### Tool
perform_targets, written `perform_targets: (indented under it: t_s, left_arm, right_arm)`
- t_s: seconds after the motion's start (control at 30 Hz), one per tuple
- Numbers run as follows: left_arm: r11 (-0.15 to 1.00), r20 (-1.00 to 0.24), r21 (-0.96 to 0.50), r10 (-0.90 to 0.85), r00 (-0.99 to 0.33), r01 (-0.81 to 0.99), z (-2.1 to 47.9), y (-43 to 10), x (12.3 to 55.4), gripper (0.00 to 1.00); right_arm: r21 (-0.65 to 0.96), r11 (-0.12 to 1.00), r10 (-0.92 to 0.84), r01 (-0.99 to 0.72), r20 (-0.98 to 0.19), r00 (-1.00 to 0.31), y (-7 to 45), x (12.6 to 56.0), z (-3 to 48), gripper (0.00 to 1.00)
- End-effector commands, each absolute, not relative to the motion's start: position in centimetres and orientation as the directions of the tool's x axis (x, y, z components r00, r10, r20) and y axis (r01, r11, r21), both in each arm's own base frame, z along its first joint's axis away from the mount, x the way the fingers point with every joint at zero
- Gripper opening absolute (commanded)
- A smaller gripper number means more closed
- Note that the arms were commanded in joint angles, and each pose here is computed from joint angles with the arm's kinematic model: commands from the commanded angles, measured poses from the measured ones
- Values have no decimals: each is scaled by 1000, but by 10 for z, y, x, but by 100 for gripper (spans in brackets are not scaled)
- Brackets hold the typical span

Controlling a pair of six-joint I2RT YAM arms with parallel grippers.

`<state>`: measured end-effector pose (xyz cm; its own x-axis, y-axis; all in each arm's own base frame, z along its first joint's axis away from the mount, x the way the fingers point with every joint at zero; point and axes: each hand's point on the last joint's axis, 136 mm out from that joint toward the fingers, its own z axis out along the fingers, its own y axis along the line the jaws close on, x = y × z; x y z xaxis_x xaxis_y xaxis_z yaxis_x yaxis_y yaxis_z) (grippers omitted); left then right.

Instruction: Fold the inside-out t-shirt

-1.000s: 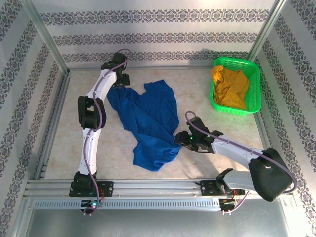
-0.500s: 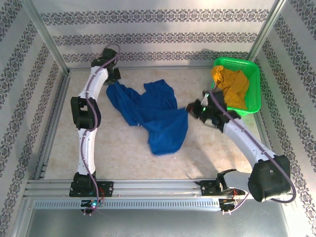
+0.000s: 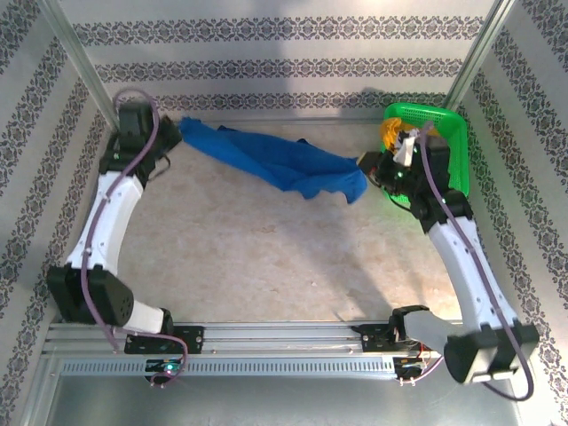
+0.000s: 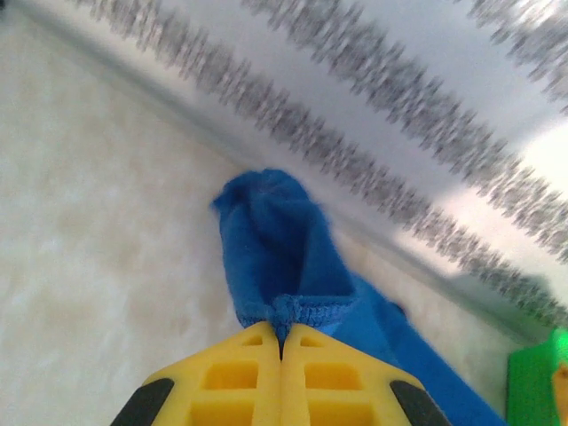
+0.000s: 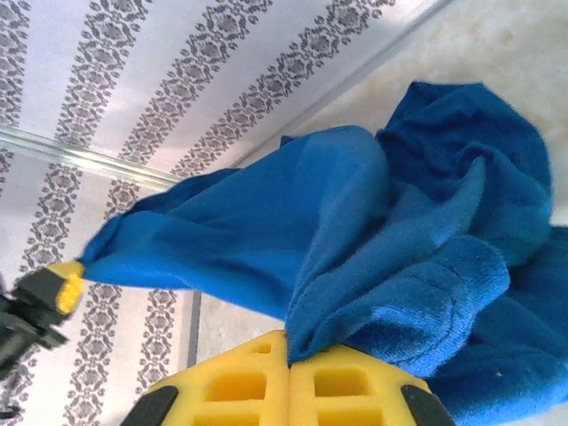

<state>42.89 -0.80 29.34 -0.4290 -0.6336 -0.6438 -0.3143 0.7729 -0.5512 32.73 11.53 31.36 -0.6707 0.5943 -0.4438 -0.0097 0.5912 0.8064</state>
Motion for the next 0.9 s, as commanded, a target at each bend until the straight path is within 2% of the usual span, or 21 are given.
perform_targets:
  t_s: [0.0,0.1,0.2,0.33,0.37,0.43,0.47,0.5,0.57,0.7,0.87]
  left_arm:
    - [712,-543,-605,-697,-469,-357,236,-21,396,2]
    - [685,-460,-577,-722,-516,-444,174,-21,362,5]
    - [682,-401,-554,-721,-566,-477,134,-26,356,10]
    - [729,-374,-481,-673,-638,-487,106,-27,359,20]
    - [741,-368,-470,-658,-657,-480,103,-29,360,25]
    - [757,-366,-451,-640,-676,-473,100,-29,360,37]
    - [763,-369,-441,-634,-679,-473,100,-28,358,42]
    - [770,-378,-432,-628,-681,-470,102,-27,357,46]
    - [782,-394,-414,-616,-683,-466,107,-24,352,50]
    - [807,-392,-369,-585,-710,-461,107,-23,339,53]
    - [864,-388,-250,-504,-772,-438,94,-36,314,53]
  right_arm:
    - [814,576,642,78,-392,-659,106,303,294,0]
    - [797,578,674,172,-349,-651,98,310,251,0]
    - [744,627,671,229,-367,-645,89,340,216,0]
    - [618,738,599,270,-417,-683,78,382,187,0]
    - [586,756,593,294,-421,-686,73,387,179,0]
    - [546,777,582,313,-434,-688,66,391,175,38]
    - [521,787,580,330,-443,-683,62,389,176,52]
    - [514,791,579,332,-454,-677,59,385,179,57]
    - [511,794,581,328,-482,-656,59,376,187,59]
    - [511,826,517,238,-520,-680,89,352,199,54]
    - [490,860,381,143,-431,-818,155,312,157,56]
